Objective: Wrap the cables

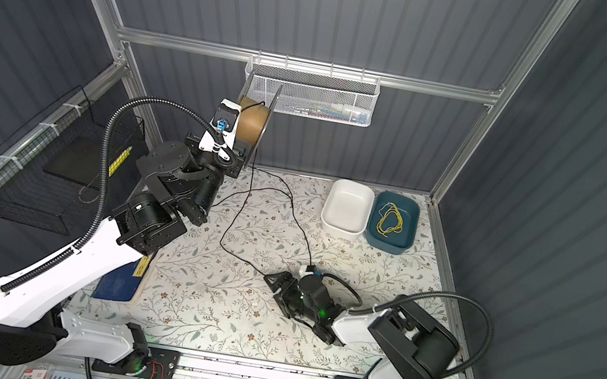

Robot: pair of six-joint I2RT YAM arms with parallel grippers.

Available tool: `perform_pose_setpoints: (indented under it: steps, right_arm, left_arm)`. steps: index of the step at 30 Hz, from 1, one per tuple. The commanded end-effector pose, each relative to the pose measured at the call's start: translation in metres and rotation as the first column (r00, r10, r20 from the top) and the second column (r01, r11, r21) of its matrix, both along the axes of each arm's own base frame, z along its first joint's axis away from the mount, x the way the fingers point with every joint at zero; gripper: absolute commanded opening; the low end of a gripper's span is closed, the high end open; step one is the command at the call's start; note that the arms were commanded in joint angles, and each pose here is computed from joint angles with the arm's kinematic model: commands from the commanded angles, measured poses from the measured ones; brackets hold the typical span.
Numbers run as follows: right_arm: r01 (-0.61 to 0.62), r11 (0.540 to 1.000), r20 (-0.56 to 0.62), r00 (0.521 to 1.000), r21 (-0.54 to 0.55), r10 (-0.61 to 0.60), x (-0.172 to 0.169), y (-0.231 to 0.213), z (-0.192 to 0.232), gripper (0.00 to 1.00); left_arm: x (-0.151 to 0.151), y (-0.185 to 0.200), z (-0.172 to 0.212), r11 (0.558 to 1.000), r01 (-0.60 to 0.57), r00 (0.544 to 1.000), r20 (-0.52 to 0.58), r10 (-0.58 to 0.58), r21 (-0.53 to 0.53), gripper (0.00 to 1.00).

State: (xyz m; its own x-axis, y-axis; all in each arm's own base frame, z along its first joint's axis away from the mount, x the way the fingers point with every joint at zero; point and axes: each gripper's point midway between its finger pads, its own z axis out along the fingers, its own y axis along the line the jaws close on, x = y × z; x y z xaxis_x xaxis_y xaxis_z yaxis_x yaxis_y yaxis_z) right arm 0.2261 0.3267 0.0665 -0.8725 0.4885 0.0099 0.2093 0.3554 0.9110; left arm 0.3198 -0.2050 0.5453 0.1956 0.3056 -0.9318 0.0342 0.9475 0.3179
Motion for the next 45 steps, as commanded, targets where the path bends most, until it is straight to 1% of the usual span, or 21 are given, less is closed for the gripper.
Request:
perform_pose_setpoints:
  steps: [1, 5, 9, 10, 12, 16, 20, 23, 27, 32, 33, 36, 41, 43, 45]
  right_arm:
    - [0.058, 0.983, 0.031, 0.997, 0.172, -0.065, 0.020, 0.033, 0.035, 0.88]
    - [0.072, 0.960, 0.045, 0.995, 0.270, -0.088, 0.039, 0.064, 0.057, 0.88]
    - [0.154, 0.935, -0.033, 0.988, 0.319, -0.151, 0.052, 0.086, 0.064, 0.89]
    - [0.181, 0.933, -0.064, 0.983, 0.311, -0.169, 0.053, 0.090, 0.060, 0.90]
    - [0.198, 0.930, -0.070, 0.980, 0.309, -0.186, 0.052, 0.094, 0.063, 0.89]
    - [0.226, 0.942, -0.144, 0.970, 0.249, -0.195, 0.039, 0.096, 0.050, 0.90]
    - [0.265, 0.926, -0.206, 0.955, 0.270, -0.213, 0.036, 0.103, 0.037, 0.90]
    - [0.300, 0.913, -0.205, 0.946, 0.275, -0.249, 0.047, 0.107, 0.031, 0.91]
    - [0.364, 0.897, -0.194, 0.927, 0.251, -0.322, 0.078, 0.102, 0.025, 0.92]
    - [0.425, 0.881, -0.224, 0.897, 0.209, -0.380, 0.103, 0.099, 0.012, 0.92]
    - [0.434, 0.875, -0.228, 0.893, 0.214, -0.388, 0.107, 0.100, 0.009, 0.91]
    - [0.448, 0.867, -0.249, 0.885, 0.218, -0.394, 0.113, 0.106, 0.005, 0.90]
    - [0.452, 0.872, -0.246, 0.881, 0.189, -0.404, 0.114, 0.108, 0.005, 0.90]
    - [0.429, 0.882, -0.269, 0.888, 0.196, -0.372, 0.106, 0.116, 0.002, 0.89]
    - [0.443, 0.880, -0.265, 0.881, 0.170, -0.392, 0.100, 0.116, -0.003, 0.90]
  left_arm:
    - [-0.015, 0.014, 0.047, 0.994, 0.026, 0.994, 0.107, -0.015, -0.103, 0.00]
    - [-0.016, 0.014, 0.044, 0.994, 0.031, 0.995, 0.093, -0.021, -0.104, 0.00]
    - [-0.018, 0.018, 0.045, 0.994, 0.022, 0.995, 0.099, -0.011, -0.111, 0.00]
    - [-0.019, 0.019, 0.048, 0.993, 0.026, 0.994, 0.104, -0.014, -0.117, 0.00]
    - [-0.021, 0.021, 0.052, 0.992, 0.029, 0.994, 0.109, -0.016, -0.121, 0.00]
    - [-0.023, 0.023, 0.060, 0.993, 0.029, 0.993, 0.113, -0.016, -0.113, 0.00]
    - [-0.025, 0.025, 0.064, 0.993, 0.029, 0.992, 0.125, -0.015, -0.115, 0.00]
    - [-0.026, 0.026, 0.065, 0.992, 0.036, 0.992, 0.125, -0.021, -0.122, 0.00]
    - [-0.028, 0.028, 0.066, 0.991, 0.036, 0.992, 0.126, -0.020, -0.130, 0.00]
    - [-0.029, 0.029, 0.069, 0.990, 0.044, 0.991, 0.130, -0.026, -0.136, 0.00]
    - [-0.030, 0.029, 0.070, 0.990, 0.044, 0.991, 0.131, -0.025, -0.138, 0.00]
    - [-0.031, 0.031, 0.072, 0.989, 0.046, 0.990, 0.135, -0.026, -0.143, 0.00]
    - [-0.031, 0.031, 0.072, 0.989, 0.045, 0.990, 0.137, -0.026, -0.140, 0.00]
    - [-0.033, 0.033, 0.074, 0.988, 0.046, 0.990, 0.141, -0.025, -0.146, 0.00]
    - [-0.032, 0.033, 0.071, 0.989, 0.046, 0.990, 0.137, -0.026, -0.142, 0.00]
